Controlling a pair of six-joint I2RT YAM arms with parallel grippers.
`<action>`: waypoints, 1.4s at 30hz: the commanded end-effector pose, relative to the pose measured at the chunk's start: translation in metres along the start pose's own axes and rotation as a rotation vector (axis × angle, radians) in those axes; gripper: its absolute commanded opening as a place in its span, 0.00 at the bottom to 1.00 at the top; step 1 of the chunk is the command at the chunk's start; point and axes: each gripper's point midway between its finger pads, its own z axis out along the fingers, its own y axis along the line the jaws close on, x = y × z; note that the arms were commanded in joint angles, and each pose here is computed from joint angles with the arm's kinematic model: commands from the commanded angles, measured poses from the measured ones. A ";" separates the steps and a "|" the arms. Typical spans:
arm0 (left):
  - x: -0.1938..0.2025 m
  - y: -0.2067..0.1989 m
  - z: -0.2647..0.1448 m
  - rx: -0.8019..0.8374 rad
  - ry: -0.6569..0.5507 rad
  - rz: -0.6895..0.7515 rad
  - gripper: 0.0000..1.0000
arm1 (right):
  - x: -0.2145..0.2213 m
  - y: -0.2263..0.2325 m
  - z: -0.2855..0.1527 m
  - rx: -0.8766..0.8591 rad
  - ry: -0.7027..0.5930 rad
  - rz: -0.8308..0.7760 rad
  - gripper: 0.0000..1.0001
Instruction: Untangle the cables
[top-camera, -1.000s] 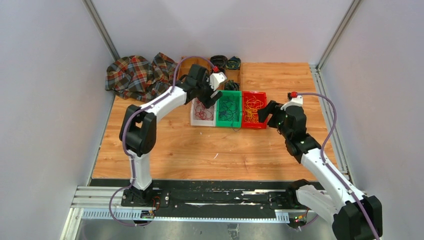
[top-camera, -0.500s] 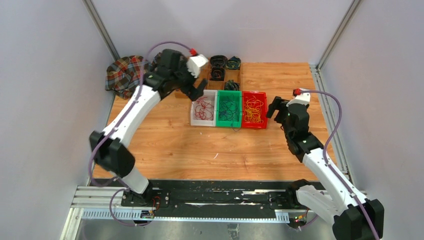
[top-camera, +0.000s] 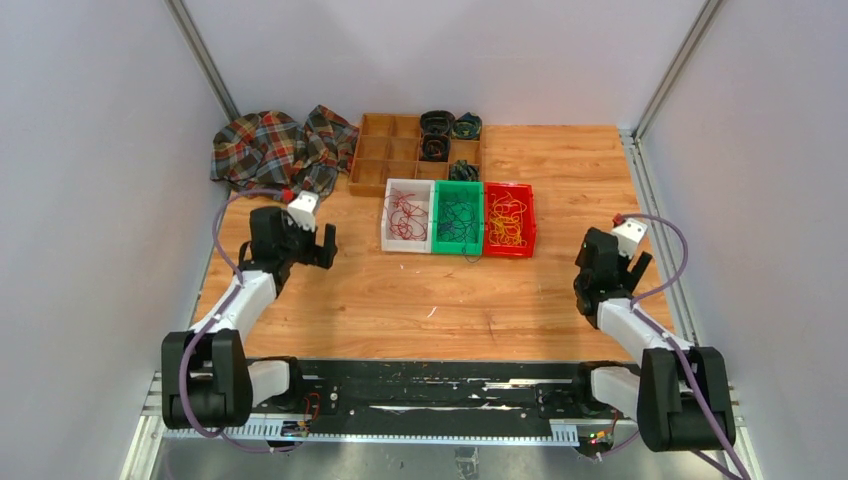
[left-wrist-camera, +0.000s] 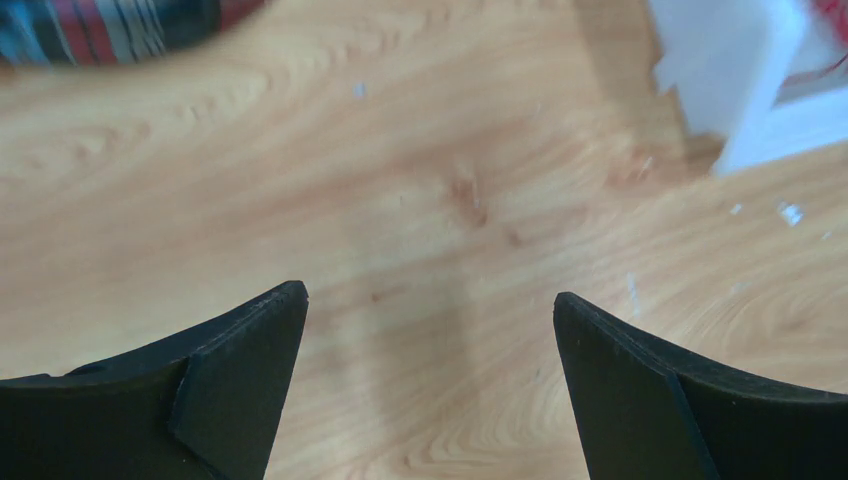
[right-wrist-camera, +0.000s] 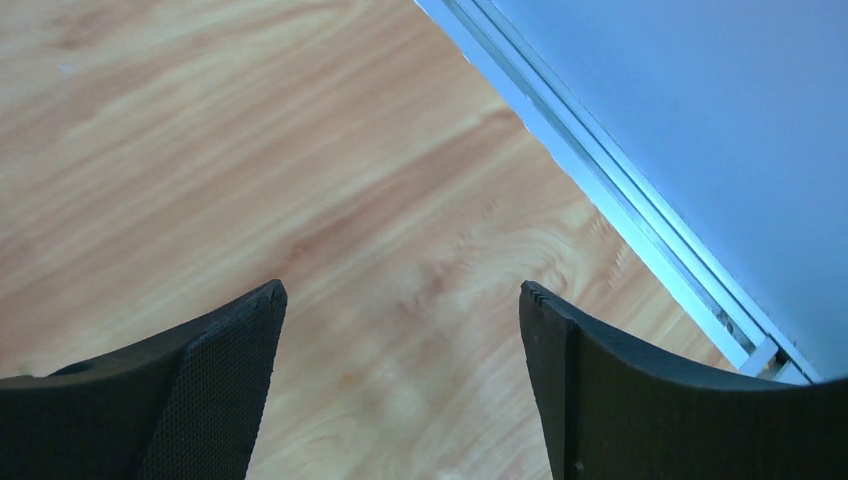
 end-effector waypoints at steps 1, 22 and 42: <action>0.007 0.011 0.005 -0.033 -0.141 0.029 0.98 | -0.004 -0.003 0.010 -0.038 -0.103 0.104 0.86; -0.002 0.042 -0.037 -0.326 -0.518 -0.038 0.98 | 0.003 0.079 -0.003 -0.407 -0.316 -0.197 0.90; 0.001 0.022 0.012 -0.193 -0.458 -0.025 0.98 | 0.005 0.075 0.013 -0.398 -0.233 -0.153 0.91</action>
